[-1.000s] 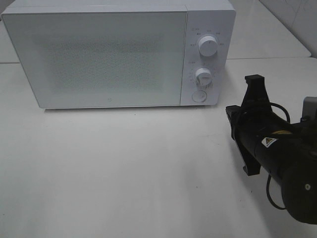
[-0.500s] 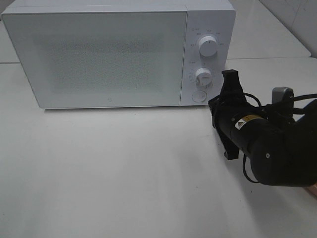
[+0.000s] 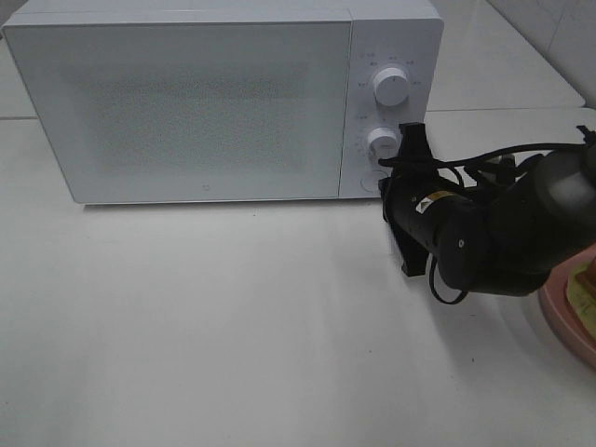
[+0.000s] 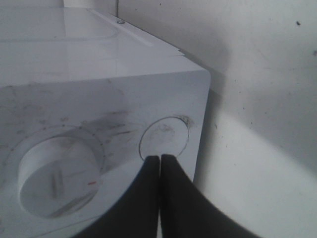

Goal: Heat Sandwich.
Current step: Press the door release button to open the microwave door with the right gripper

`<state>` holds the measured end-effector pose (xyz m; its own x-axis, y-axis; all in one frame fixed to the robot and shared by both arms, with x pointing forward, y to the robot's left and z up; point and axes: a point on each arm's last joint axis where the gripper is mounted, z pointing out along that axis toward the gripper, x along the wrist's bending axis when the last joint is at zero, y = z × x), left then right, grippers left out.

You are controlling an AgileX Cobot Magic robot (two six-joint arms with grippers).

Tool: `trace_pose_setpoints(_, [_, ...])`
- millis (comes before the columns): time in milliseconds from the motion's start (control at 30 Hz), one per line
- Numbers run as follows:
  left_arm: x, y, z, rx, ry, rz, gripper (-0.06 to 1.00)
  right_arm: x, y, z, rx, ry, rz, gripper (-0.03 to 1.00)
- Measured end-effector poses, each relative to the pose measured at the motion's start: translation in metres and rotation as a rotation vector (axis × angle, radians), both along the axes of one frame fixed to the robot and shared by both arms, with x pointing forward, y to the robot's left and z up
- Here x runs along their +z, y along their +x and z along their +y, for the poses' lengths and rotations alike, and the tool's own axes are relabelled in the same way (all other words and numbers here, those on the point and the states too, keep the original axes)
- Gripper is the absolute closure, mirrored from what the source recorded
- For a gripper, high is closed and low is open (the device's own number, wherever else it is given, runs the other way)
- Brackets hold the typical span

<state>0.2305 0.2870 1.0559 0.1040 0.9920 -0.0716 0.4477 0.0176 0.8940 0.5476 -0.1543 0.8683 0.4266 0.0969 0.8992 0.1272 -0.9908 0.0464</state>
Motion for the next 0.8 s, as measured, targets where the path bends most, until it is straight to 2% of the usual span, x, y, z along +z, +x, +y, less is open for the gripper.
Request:
trace_pose_setpoints(367, [0.000,0.000,0.000,0.000,0.000,0.000,0.06,-0.006,0.029,0.003,-0.013,0.033,0.019,0.97])
trace_pose_setpoints(800, [0.000,0.000,0.000,0.000,0.000,0.000,0.06,-0.006,0.034,0.005,-0.012,0.044,0.046,0.97])
